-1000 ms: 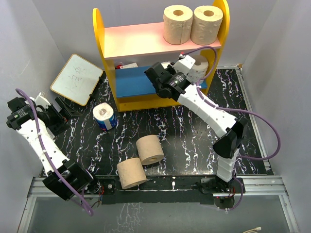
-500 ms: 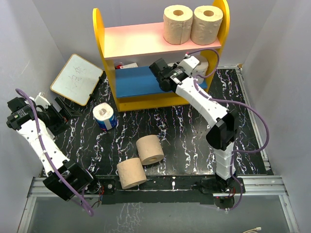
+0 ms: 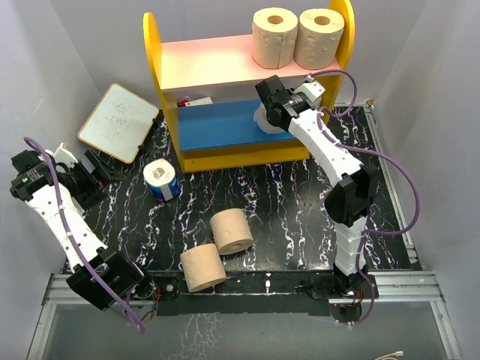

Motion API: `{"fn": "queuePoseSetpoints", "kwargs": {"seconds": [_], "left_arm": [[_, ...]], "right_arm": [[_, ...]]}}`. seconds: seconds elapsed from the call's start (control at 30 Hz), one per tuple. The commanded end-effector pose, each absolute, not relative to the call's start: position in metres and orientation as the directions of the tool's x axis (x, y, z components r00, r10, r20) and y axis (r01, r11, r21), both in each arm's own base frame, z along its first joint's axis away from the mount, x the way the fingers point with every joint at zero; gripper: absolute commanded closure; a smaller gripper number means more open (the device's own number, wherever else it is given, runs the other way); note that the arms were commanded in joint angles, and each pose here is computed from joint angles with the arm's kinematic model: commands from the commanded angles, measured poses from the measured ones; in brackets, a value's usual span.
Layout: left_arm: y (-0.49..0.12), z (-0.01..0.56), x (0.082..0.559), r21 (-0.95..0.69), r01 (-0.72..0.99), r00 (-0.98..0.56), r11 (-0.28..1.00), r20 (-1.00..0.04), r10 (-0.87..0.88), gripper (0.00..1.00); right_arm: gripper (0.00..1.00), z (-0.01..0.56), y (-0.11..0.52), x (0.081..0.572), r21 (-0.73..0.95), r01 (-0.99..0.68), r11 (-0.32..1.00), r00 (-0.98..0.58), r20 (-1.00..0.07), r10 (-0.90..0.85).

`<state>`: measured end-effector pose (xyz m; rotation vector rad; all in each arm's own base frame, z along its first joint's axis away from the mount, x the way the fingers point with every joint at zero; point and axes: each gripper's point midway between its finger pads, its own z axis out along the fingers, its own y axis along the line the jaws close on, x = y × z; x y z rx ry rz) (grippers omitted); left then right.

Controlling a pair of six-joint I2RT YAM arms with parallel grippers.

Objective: Place and organize the paper towels onto the shelf

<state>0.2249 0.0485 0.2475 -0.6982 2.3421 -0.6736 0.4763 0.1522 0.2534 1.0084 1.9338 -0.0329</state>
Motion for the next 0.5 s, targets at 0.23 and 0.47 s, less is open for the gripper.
{"fn": "queuePoseSetpoints", "kwargs": {"seconds": [0.23,0.47], "left_arm": [[0.043,0.249,0.222,-0.621,-0.306,-0.68,0.722,-0.388,-0.622,0.09],[0.043,0.249,0.222,-0.624,-0.301,-0.682,0.721,-0.388,-0.62,0.09]], "right_arm": [[0.48,0.313,0.144,0.476,0.478,0.571,0.667,-0.142,-0.743,0.654],[0.29,0.351,0.148,0.438,0.601,0.335,0.726,-0.138,-0.73,0.669]]}}
